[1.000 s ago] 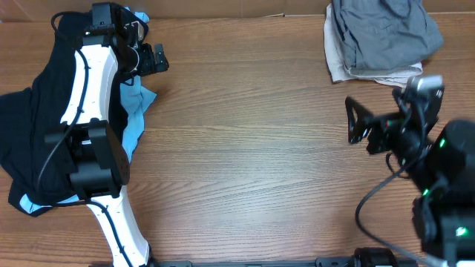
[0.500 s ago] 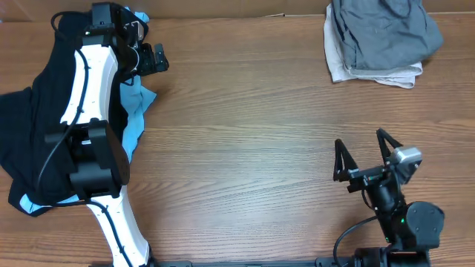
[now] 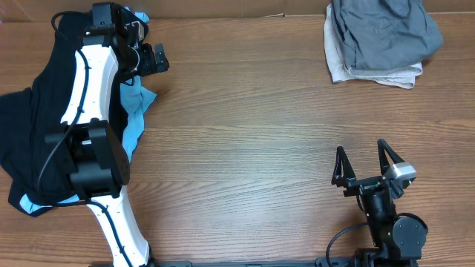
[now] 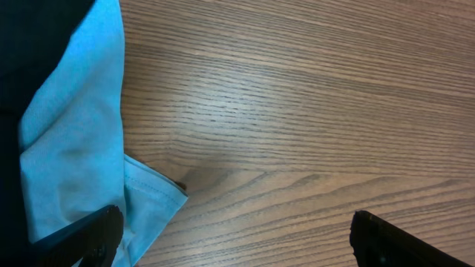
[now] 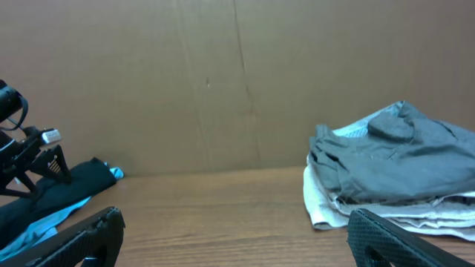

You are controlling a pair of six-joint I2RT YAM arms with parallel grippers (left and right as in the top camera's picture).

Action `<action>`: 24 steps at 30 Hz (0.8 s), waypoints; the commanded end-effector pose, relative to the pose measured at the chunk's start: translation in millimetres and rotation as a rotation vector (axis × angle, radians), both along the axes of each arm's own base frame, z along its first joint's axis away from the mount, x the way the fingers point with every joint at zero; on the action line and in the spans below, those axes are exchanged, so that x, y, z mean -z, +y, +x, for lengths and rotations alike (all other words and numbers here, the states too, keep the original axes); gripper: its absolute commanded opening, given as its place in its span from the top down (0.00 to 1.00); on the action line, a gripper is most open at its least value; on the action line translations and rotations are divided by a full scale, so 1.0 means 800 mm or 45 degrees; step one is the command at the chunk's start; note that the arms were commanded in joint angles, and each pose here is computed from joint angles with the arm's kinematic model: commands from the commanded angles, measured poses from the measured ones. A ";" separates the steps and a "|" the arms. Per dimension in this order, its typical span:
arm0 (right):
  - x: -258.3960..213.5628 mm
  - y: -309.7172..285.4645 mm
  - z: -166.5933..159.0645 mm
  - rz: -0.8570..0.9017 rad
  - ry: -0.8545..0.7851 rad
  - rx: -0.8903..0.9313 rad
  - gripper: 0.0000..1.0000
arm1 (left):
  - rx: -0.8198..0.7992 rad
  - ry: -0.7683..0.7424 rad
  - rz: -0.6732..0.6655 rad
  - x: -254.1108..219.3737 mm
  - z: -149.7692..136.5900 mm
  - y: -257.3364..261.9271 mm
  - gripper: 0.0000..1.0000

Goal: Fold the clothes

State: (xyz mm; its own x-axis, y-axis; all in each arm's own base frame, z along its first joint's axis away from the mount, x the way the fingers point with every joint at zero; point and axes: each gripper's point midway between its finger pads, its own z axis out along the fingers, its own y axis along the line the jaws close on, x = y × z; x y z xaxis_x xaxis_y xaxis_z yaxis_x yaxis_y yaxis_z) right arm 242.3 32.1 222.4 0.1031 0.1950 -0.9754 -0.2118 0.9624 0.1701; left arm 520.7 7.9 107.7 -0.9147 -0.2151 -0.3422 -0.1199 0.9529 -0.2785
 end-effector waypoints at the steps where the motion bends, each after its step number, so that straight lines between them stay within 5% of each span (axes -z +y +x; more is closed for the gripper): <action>1: -0.007 -0.004 -0.004 0.012 -0.073 0.028 0.00 | -0.008 0.001 -0.002 -0.001 0.000 -0.001 0.00; 11: -0.008 -0.018 -0.003 0.034 -0.096 0.116 0.00 | -0.003 0.001 -0.002 -0.001 0.000 -0.004 0.00; 24: 0.065 -0.018 0.004 0.013 0.208 0.121 0.00 | -0.002 0.002 -0.002 -0.001 0.000 -0.004 0.00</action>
State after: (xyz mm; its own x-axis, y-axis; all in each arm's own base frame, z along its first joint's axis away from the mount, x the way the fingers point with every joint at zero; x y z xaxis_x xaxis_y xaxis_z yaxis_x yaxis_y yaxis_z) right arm 245.5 19.2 172.5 -0.0438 0.1978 -0.9793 -0.0981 0.9746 0.2013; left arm 520.6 7.7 107.6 -0.9149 -0.2147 -0.3418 -0.1196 0.9530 -0.2785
